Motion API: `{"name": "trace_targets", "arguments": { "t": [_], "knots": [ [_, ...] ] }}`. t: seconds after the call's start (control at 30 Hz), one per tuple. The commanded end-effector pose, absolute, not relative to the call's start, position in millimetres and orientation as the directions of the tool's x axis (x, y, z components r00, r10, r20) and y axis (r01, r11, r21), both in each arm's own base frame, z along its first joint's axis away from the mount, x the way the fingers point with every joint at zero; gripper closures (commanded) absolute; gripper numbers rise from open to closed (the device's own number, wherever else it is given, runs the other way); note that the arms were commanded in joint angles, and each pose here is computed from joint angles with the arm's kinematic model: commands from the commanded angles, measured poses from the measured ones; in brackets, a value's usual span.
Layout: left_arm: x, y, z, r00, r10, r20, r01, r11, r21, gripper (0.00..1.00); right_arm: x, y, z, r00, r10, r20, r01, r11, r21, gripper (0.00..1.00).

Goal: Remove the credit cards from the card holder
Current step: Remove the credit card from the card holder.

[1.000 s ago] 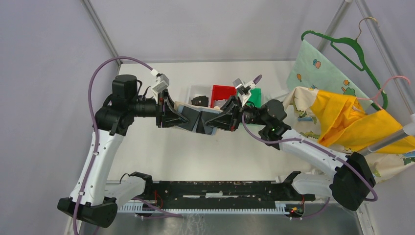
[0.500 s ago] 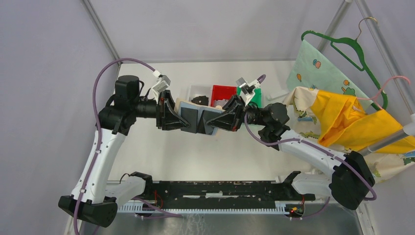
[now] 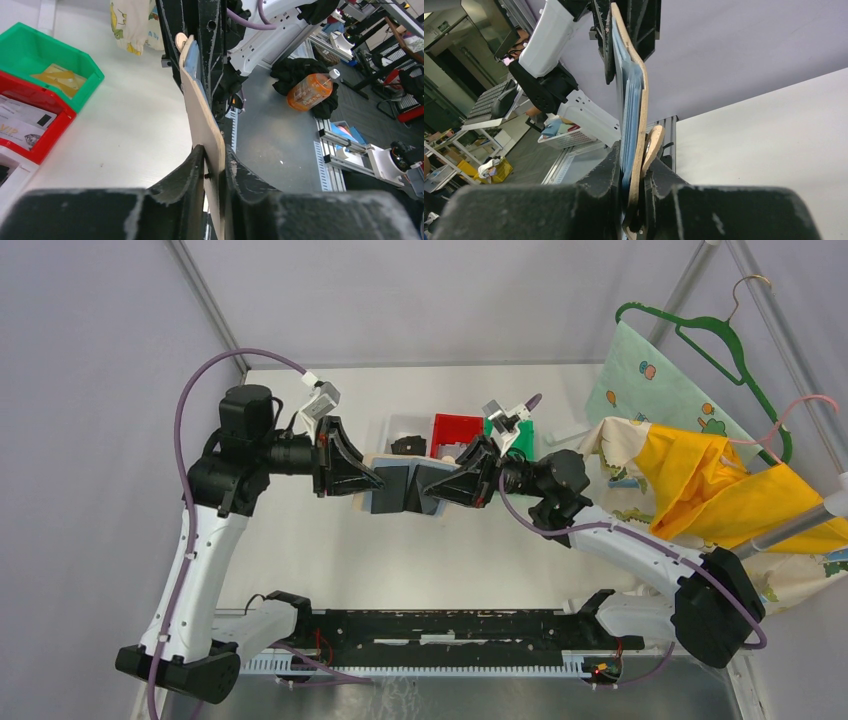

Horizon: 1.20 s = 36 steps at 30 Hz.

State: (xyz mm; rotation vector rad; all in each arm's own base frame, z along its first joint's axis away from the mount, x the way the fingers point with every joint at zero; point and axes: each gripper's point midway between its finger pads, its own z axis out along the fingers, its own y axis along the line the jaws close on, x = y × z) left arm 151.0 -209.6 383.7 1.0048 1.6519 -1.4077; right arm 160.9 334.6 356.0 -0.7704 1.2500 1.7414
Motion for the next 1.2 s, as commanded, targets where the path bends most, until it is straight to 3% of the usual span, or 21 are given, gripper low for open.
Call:
{"name": "trace_targets", "arguments": {
  "t": [0.0, 0.13, 0.4, 0.5, 0.67, 0.9, 1.17],
  "knots": [
    [145, -209, 391, -0.389, 0.112, -0.915, 0.921, 0.069, -0.383, 0.79, 155, 325, 378, -0.398, 0.328, -0.856, -0.917, -0.177, 0.358, 1.0],
    [146, -208, 389, -0.394, 0.114, -0.912, 0.919, 0.078, -0.387, 0.82, 151, 323, 386, -0.411, 0.351, -0.841, -0.91, -0.211, 0.357, 1.0],
    [168, -204, 370, -0.4, 0.123, -0.908, 0.904, 0.218, -0.369, 0.44, 152, 323, 386, -0.423, 0.353, -0.835, -0.905, -0.215, 0.367, 1.0],
    [159, -208, 369, -0.429, 0.103, -0.897, 0.898, 0.158, -0.411, 0.4, 154, 325, 386, -0.426, 0.355, -0.832, -0.904, -0.212, 0.372, 1.0],
    [153, -218, 368, -0.457, 0.074, -0.887, 0.886, 0.129, -0.446, 0.38, 161, 329, 386, -0.435, 0.363, -0.824, -0.9, -0.199, 0.388, 1.0],
    [174, -218, 357, -0.443, 0.072, -0.893, 0.877, 0.241, -0.416, 0.37, 163, 333, 383, -0.434, 0.358, -0.827, -0.901, -0.179, 0.395, 1.0],
    [171, -214, 364, -0.392, 0.123, -0.912, 0.902, 0.248, -0.354, 0.52, 161, 330, 377, -0.421, 0.343, -0.84, -0.907, -0.158, 0.39, 1.0]
  ]
}}
